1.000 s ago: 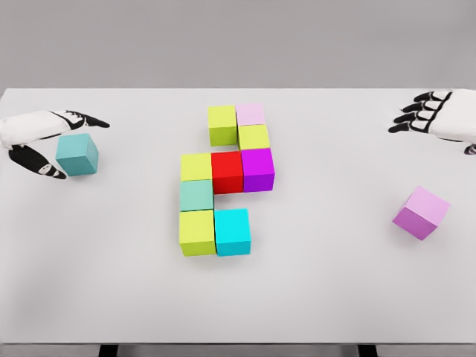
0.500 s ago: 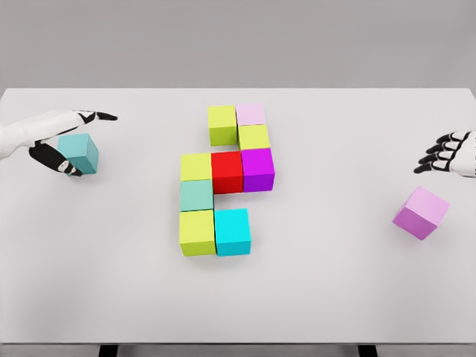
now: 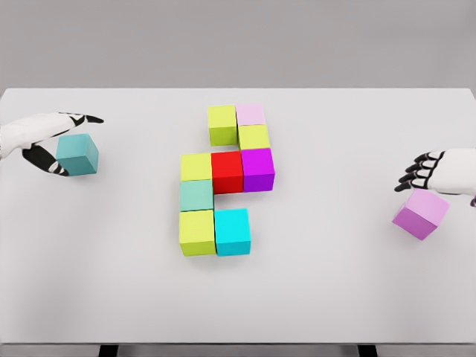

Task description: Assemble the squares on the desktop into the number 2

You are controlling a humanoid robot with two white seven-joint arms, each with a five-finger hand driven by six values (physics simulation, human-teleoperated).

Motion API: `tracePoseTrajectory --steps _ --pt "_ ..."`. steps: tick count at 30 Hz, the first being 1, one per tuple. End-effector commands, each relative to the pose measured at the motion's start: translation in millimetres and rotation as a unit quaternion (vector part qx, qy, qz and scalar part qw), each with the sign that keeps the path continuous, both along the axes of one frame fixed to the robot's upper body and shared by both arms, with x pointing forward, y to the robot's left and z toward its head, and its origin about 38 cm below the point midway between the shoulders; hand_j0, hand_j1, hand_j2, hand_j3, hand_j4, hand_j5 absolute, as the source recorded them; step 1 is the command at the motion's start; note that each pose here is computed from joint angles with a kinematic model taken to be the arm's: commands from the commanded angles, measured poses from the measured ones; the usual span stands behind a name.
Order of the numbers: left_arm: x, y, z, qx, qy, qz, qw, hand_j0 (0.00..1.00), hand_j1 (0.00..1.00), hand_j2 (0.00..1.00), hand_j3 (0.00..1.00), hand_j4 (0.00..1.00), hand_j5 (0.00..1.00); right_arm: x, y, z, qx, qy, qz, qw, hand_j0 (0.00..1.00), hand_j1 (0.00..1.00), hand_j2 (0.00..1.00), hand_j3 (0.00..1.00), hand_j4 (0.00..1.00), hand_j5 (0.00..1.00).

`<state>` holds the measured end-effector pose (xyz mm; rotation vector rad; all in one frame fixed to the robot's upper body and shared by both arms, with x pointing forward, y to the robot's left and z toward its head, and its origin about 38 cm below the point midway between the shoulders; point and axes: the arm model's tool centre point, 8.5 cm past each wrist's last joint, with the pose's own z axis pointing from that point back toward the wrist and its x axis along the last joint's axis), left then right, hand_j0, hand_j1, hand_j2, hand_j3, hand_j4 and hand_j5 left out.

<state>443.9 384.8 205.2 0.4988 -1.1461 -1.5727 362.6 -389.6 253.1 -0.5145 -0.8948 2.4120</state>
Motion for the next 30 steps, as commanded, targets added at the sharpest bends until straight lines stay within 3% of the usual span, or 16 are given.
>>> tracePoseTrajectory --steps 1,17,30 --pt "5.6 2 -8.8 -0.003 0.007 0.018 0.9998 1.00 1.00 1.00 1.00 1.00 1.00 1.2 4 -3.7 0.003 0.001 0.003 1.0000 1.00 1.00 1.00 1.00 1.00 1.00" --pt "15.9 13 -32.8 0.002 0.027 0.062 0.9977 1.00 1.00 1.00 1.00 1.00 1.00 1.5 17 -40.7 -0.018 0.025 0.021 0.9993 1.00 1.00 1.00 1.00 1.00 1.00" --pt "18.0 8 -37.3 0.002 0.028 0.059 0.9978 1.00 1.00 1.00 1.00 1.00 1.00 7.9 0 -50.7 -0.024 0.035 -0.008 0.9991 1.00 1.00 1.00 1.00 1.00 1.00"
